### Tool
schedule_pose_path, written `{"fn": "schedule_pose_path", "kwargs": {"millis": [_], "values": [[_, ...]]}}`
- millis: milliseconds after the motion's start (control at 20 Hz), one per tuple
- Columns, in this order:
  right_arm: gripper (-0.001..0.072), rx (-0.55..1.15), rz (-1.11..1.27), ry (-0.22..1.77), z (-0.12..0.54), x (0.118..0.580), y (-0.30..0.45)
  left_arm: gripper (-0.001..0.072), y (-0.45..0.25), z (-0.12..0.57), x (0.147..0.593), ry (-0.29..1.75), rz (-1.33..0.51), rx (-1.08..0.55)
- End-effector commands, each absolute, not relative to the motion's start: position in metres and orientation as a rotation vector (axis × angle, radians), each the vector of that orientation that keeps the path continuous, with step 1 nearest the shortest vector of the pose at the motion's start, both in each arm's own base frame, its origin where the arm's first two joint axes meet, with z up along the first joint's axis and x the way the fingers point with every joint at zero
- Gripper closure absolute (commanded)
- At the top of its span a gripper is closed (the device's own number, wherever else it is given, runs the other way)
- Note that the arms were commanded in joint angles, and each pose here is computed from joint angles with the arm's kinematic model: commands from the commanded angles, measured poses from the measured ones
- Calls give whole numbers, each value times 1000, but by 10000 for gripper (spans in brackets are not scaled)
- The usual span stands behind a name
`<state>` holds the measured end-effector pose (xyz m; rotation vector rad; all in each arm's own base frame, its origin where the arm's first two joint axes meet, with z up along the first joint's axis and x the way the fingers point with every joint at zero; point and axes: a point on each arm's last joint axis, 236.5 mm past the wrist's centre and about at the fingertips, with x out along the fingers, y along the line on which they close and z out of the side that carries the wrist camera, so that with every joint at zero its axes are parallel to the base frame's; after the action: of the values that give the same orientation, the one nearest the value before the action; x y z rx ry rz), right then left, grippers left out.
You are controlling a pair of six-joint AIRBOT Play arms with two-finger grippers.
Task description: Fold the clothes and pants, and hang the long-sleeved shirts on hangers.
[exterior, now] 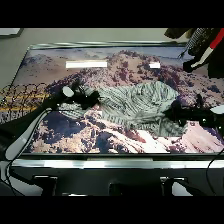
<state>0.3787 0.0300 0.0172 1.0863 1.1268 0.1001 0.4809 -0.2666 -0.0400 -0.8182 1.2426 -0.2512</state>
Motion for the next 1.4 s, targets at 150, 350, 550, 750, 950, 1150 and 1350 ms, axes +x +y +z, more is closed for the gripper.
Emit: {"fn": "schedule_pose_path", "kwargs": {"millis": [150, 350, 550, 750, 950, 1150, 1350], "values": [[682, 933, 339, 584, 252, 462, 16, 689, -212, 212, 553, 722, -425, -633], [682, 676, 485, 279, 423, 426, 34, 688, -172, 404, 501, 311, -496, -609], [681, 456, 576, 119, 512, 339, 75, 687, -144, 506, 391, 70, -525, -530], [681, 249, 499, 99, 519, 258, 95, 687, -119, 567, 289, -114, -519, -461], [681, 164, 378, 3, 536, 207, 92, 687, -106, 584, 232, -176, -504, -417], [681, 260, 359, -98, 563, 206, 84, 686, -106, 582, 238, -168, -498, -420], [681, 504, 339, 73, 529, 277, 58, 686, -115, 536, 315, -13, -459, -454]]}}
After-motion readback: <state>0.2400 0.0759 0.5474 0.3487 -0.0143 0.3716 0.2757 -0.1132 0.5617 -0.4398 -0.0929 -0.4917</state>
